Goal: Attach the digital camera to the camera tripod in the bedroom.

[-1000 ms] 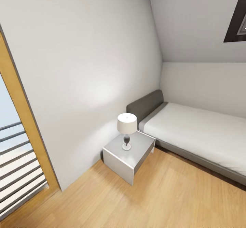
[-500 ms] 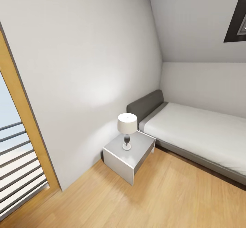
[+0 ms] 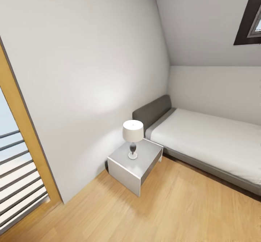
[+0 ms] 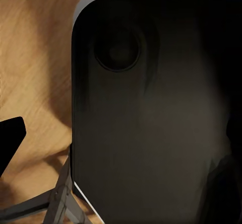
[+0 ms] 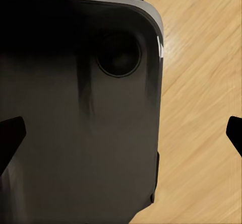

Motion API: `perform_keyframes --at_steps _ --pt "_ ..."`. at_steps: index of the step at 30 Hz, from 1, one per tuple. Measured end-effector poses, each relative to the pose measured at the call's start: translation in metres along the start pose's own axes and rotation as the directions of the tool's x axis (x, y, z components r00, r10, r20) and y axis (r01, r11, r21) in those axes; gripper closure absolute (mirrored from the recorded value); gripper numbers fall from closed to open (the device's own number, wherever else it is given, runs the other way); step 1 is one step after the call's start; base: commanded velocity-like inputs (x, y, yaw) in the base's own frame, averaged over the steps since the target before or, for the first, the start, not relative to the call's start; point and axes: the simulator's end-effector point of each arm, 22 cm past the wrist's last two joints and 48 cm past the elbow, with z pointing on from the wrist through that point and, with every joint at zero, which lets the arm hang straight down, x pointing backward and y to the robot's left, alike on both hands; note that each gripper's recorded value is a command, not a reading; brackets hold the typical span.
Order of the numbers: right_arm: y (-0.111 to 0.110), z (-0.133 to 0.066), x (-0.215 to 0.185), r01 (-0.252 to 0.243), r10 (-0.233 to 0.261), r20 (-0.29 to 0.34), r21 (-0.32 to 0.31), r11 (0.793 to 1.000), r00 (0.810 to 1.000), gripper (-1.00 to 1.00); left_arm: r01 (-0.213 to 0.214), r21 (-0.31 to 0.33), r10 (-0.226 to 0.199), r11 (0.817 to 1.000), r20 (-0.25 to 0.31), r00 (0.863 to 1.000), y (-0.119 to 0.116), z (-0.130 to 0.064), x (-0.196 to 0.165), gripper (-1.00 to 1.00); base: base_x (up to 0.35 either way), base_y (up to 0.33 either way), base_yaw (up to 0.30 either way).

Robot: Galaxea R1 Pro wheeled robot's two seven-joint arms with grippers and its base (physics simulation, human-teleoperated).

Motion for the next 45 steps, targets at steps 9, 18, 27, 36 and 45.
perform_keyframes --at_steps 9,18,27,36,45 --pt "0.0002 0.0000 0.0001 -0.002 0.002 0.000 0.000 1.000 1.000 -1.00 0.000 0.000 0.000 1.000 0.001 1.000 0.0001 0.0000 -0.0002 -1.00 0.000 0.000 -0.226" --pt "0.0002 0.0000 0.0001 -0.002 0.002 0.000 0.000 1.000 1.000 -1.00 0.000 0.000 0.000 1.000 0.000 1.000 0.0001 0.0000 -0.0002 -1.00 0.000 0.000 -0.207" --pt "-0.0006 0.0000 0.0000 -0.002 0.002 0.000 0.001 1.000 1.000 -1.00 0.000 0.000 0.000 1.000 -0.001 1.000 0.0001 0.0000 0.0006 -1.00 0.000 0.000 -0.062" --pt "-0.0014 0.0000 0.0006 0.005 -0.005 -0.003 0.001 1.000 1.000 -1.00 0.000 0.000 0.000 1.000 -0.001 1.000 0.0001 0.0000 0.0002 -1.00 0.000 0.000 -0.006" --pt "-0.0030 0.0000 0.0007 0.006 -0.006 -0.003 0.003 1.000 1.000 -1.00 0.000 0.000 0.000 1.000 -0.001 1.000 0.0001 0.0000 0.0004 -1.00 0.000 0.000 0.000"
